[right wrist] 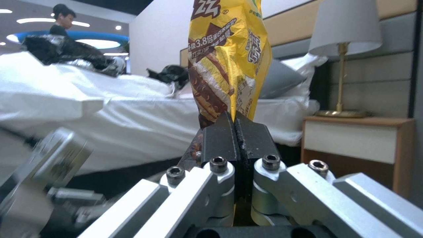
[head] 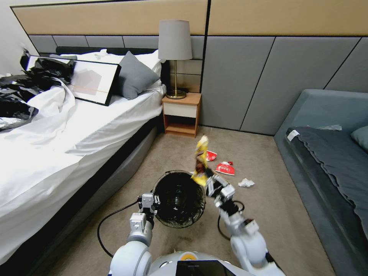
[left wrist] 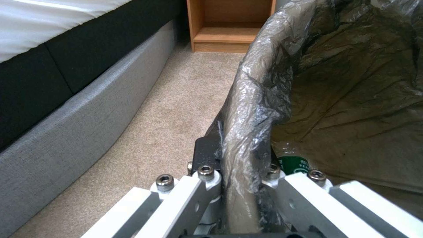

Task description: Pick up the trash bin, then pick up the garbage from the floor and place it into the trash bin.

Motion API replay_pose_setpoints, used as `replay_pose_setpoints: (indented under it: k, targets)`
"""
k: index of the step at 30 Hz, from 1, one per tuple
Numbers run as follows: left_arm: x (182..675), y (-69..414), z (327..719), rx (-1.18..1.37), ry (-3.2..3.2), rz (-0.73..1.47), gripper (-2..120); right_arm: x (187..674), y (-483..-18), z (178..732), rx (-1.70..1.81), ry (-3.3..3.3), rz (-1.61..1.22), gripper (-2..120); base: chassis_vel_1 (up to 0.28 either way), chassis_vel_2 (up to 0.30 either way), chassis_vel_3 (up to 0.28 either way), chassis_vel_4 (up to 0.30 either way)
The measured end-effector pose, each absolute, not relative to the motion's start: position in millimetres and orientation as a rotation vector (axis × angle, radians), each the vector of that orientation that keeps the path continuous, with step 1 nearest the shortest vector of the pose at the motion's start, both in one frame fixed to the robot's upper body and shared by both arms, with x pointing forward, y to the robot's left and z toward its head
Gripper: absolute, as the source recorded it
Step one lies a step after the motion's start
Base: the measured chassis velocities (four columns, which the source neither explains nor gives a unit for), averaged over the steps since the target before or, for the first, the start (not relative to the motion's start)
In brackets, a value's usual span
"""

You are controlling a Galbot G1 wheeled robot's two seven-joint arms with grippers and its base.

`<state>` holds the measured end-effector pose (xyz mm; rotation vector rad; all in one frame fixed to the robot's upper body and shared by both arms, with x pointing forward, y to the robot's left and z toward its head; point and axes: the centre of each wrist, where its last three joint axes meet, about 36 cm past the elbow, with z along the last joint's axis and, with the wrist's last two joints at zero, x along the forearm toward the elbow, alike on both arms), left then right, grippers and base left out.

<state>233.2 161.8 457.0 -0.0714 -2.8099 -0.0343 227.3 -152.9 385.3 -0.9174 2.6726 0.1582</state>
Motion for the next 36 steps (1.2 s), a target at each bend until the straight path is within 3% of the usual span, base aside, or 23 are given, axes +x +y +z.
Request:
replay_pose_setpoints:
  k: [26, 36]
  targets:
    - [230.7, 158.5, 459.8, -0.09, -2.811, -0.026, 2, 245.0, -151.9, 307.4, -0.923, 2.839, 0.093, 0, 0.0, 0.0, 0.0, 0.0]
    - [231.0, 157.9, 460.3, -0.091, -2.813, -0.024, 2, 243.3, -152.1, 304.6, -0.907, 2.854, 0.084, 36, 0.0, 0.0, 0.0, 0.0]
